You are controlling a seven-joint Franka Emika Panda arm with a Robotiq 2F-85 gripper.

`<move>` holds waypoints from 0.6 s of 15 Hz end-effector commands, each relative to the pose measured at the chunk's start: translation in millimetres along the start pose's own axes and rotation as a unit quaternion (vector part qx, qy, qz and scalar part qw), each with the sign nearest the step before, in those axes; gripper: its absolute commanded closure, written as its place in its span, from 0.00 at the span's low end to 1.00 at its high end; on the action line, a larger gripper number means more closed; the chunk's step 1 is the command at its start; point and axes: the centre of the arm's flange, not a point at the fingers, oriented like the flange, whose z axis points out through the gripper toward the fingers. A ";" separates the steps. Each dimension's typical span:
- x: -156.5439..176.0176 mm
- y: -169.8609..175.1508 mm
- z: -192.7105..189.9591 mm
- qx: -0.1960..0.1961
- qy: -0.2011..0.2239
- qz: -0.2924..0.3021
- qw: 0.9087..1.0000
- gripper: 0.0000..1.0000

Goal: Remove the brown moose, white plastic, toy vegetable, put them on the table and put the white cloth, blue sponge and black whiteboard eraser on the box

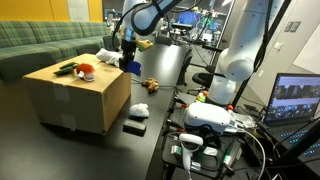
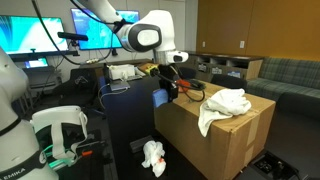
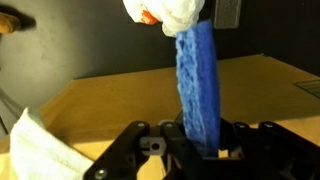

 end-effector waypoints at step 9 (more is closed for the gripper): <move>75.3 -42.3 -1.1 -0.006 0.142 0.031 0.989 0.96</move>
